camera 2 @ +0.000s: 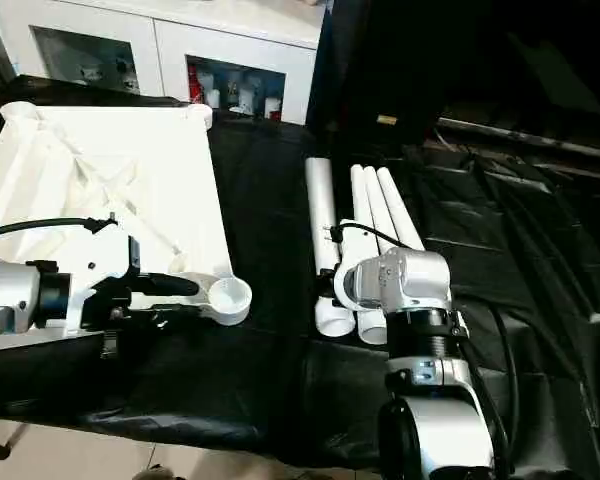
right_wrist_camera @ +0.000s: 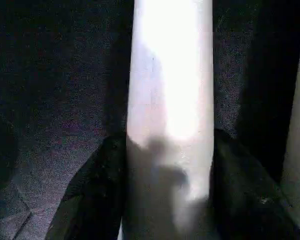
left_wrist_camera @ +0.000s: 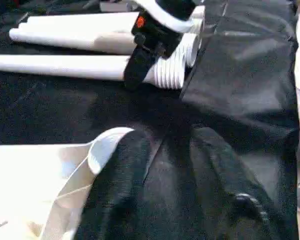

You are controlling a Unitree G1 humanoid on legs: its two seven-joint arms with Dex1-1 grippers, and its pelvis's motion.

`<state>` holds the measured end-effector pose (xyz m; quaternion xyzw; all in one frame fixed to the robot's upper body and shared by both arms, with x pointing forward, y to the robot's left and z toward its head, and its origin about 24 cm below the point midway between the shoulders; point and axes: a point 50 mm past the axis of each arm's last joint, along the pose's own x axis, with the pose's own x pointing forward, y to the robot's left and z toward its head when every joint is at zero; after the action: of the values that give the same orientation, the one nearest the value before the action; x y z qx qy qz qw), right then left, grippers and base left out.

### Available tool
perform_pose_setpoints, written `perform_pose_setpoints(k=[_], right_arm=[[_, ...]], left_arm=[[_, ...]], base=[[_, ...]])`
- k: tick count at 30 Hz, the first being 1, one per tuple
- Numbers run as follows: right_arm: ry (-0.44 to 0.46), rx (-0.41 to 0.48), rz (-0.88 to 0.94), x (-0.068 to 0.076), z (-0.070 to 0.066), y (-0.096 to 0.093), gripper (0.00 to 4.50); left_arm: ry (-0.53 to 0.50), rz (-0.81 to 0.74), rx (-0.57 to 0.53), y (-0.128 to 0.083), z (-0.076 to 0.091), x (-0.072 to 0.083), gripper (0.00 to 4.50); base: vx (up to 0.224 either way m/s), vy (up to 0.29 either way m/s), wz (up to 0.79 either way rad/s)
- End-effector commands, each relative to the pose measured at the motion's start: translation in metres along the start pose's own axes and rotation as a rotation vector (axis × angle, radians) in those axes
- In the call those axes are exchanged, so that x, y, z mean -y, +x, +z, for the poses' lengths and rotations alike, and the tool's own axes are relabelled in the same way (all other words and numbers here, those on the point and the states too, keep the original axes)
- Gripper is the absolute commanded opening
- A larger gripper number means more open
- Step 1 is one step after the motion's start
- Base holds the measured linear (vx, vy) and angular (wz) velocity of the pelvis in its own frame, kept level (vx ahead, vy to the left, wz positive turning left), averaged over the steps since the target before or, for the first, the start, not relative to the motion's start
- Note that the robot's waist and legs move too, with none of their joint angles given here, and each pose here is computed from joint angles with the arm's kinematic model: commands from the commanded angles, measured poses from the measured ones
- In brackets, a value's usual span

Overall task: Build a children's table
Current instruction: Pick table leg

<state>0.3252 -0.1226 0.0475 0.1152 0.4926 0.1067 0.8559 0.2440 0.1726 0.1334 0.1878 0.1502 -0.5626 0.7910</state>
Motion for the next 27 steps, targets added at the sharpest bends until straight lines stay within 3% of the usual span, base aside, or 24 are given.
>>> perform_pose_setpoints(k=[1,2,5,8,9,14,15,16,18,19,21,24,27], right_arm=[[0.029,-0.038,0.004,0.004,-0.006,0.004,1.96],[0.031,-0.035,0.005,0.004,-0.004,0.004,1.93],[0.047,-0.011,0.029,0.005,0.001,0.000,1.92],[0.053,0.036,0.074,0.004,0.006,-0.004,1.91],[0.041,0.089,0.120,0.002,0.010,-0.007,1.91],[0.030,0.177,0.207,-0.003,0.015,-0.012,1.91],[-0.007,0.324,0.344,-0.006,0.018,-0.020,1.91],[-0.027,0.391,0.408,-0.006,0.019,-0.025,1.91],[-0.041,0.435,0.457,-0.005,0.019,-0.030,1.91],[-0.064,0.477,0.522,-0.003,0.019,-0.039,1.91],[-0.066,0.515,0.621,-0.003,0.020,-0.050,1.90],[-0.083,0.582,0.793,-0.005,0.020,-0.069,1.90],[-0.124,0.607,0.898,-0.009,0.016,-0.080,1.90]], left_arm=[[0.011,0.002,0.041,0.005,0.011,0.001,2.06],[0.020,0.010,0.051,0.006,0.014,0.000,2.32],[0.002,0.050,0.044,0.008,0.018,-0.007,2.38],[-0.052,0.132,0.063,0.012,0.017,-0.018,2.59],[-0.122,0.169,0.090,0.016,0.016,-0.024,2.73],[-0.201,0.144,0.158,0.019,0.017,-0.023,3.06],[-0.273,0.162,0.261,0.026,0.020,-0.027,3.14],[-0.306,0.191,0.310,0.030,0.023,-0.032,3.17],[-0.335,0.226,0.347,0.034,0.026,-0.037,3.33],[-0.432,0.304,0.386,0.040,0.030,-0.052,3.46],[-0.484,0.374,0.415,0.045,0.034,-0.065,3.55],[-0.552,0.365,0.508,0.049,0.044,-0.075,3.96],[-0.651,0.277,0.615,0.054,0.057,-0.075,4.09]], base=[[0.000,0.000,0.00],[0.000,0.000,0.00],[0.000,0.000,0.00],[0.000,0.000,0.00],[0.000,0.000,0.00],[0.000,0.000,0.00],[0.000,0.000,0.00],[0.000,0.000,0.00],[0.000,0.000,0.00],[0.000,0.000,0.00],[0.000,0.000,0.00],[0.000,0.000,0.00],[0.000,0.000,0.00]])
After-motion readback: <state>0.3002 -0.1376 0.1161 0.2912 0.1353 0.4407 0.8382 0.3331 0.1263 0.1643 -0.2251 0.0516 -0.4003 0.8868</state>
